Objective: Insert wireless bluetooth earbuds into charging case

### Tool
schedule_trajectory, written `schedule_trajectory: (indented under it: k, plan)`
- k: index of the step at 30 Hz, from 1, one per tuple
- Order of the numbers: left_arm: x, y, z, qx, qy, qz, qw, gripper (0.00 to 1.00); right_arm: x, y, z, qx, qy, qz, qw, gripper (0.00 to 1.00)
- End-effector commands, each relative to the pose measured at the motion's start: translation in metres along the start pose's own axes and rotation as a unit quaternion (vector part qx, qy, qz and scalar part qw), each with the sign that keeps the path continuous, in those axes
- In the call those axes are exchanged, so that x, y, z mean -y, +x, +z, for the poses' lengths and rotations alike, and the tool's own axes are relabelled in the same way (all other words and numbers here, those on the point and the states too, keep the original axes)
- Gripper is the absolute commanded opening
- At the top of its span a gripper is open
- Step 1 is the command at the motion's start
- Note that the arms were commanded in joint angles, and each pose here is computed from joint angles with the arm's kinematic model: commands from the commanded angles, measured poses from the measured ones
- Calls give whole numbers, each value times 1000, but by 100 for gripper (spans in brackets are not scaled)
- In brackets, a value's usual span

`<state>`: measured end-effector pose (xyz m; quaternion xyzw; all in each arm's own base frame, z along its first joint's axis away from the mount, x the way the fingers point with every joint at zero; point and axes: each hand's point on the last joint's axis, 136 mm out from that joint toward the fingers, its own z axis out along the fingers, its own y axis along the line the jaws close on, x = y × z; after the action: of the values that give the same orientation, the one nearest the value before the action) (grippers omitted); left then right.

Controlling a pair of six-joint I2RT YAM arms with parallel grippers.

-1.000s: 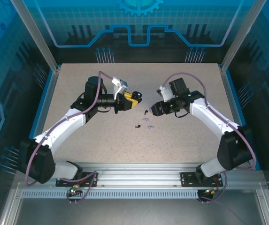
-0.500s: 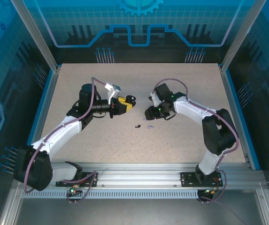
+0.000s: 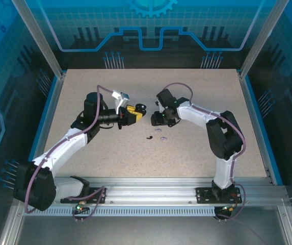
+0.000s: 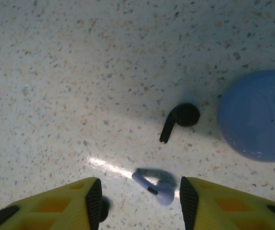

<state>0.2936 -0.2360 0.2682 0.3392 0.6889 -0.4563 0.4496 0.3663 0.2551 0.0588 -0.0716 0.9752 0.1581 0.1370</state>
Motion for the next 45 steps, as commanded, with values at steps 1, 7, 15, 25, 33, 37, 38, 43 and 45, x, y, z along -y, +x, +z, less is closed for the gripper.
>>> schedule_trajectory:
  k: [1,7,15,25,33,37,38,43,45]
  plan:
    - [4,-8,-6,14,-2,15,1000,22,1,-2,3,-6,22,20,1000,46]
    - [3,-9,-7,15,-2,16,1000,22,3,-3,10,-16,42,30,999,43]
    - [2,-9,-6,15,-1,13,1000,22,4,-5,17,-23,56,33,998,42]
    - [2,-9,-7,14,-2,12,1000,22,9,-9,27,-27,81,40,996,41]
    - [1,-9,-7,14,-3,10,1000,22,16,-7,31,-35,103,45,993,41]
    - [1,-9,-6,14,-1,9,1000,22,15,-8,36,-37,102,50,993,41]
    - [2,-9,-6,14,0,9,1000,22,15,-9,36,-37,104,51,993,41]
    - [2,-9,-6,13,0,8,1000,22,16,-11,41,-39,106,56,992,41]
    - [2,-10,-6,13,1,8,1000,22,16,-10,43,-41,109,56,992,41]
